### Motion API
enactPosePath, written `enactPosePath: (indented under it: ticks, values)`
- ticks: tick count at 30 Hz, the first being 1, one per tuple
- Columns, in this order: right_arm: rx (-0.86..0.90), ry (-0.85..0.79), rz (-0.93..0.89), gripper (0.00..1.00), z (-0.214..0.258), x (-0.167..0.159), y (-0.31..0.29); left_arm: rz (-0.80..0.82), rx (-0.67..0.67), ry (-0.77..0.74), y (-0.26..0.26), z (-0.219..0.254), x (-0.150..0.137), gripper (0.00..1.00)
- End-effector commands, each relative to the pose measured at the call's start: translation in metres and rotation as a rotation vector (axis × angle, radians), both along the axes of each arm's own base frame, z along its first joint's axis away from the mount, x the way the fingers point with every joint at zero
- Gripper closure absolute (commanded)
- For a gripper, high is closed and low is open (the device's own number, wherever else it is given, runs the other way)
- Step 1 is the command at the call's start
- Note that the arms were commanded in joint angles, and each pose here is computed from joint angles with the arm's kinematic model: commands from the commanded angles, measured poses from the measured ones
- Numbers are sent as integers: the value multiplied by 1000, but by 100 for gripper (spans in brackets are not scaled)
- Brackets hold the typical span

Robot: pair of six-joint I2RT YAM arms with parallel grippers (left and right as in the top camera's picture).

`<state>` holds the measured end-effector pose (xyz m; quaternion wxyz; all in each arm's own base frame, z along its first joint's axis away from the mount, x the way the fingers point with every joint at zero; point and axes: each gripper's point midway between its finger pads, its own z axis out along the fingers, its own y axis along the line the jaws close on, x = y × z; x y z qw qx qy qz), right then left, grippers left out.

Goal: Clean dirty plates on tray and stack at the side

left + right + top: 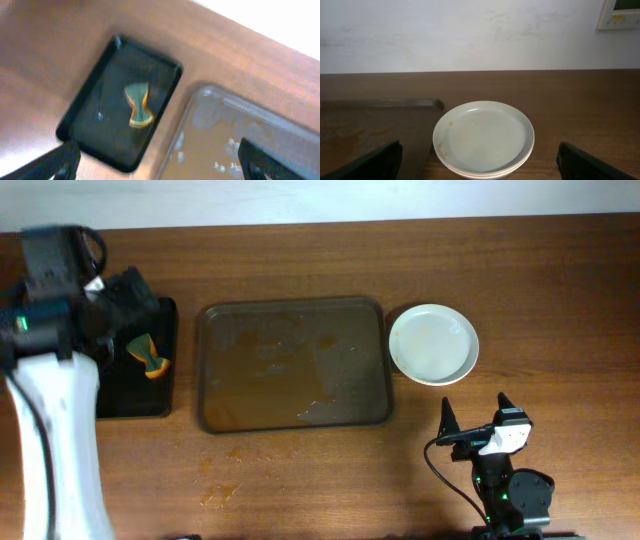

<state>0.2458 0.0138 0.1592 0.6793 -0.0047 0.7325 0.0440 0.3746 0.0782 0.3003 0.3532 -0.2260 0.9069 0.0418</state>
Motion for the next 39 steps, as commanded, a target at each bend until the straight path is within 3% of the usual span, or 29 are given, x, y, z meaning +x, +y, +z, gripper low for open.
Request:
enactPosePath:
  ticks: [1, 4, 5, 11, 18, 23, 39]
  values:
    - [1, -2, -14, 2, -2, 0, -3, -91, 127, -151, -6, 7, -19, 1]
    - [1, -2, -14, 2, -2, 0, -3, -373, 263, -328, -36, -22, -30, 1]
    - [1, -2, -14, 2, -2, 0, -3, -395, 273, -369, -41, -36, -38, 1]
    - [1, -2, -14, 2, -2, 0, -3, -398, 389, -632, -50, -84, -81, 1]
    - [1, -2, -14, 2, -2, 0, -3, -441, 508, -753, -60, -117, -119, 1]
    - [1, -2, -14, 2, -2, 0, -3, -513, 562, -664, -66, -143, -129, 1]
    - [1, -2, -14, 2, -2, 0, -3, -520, 559, -669, -67, -143, -129, 1]
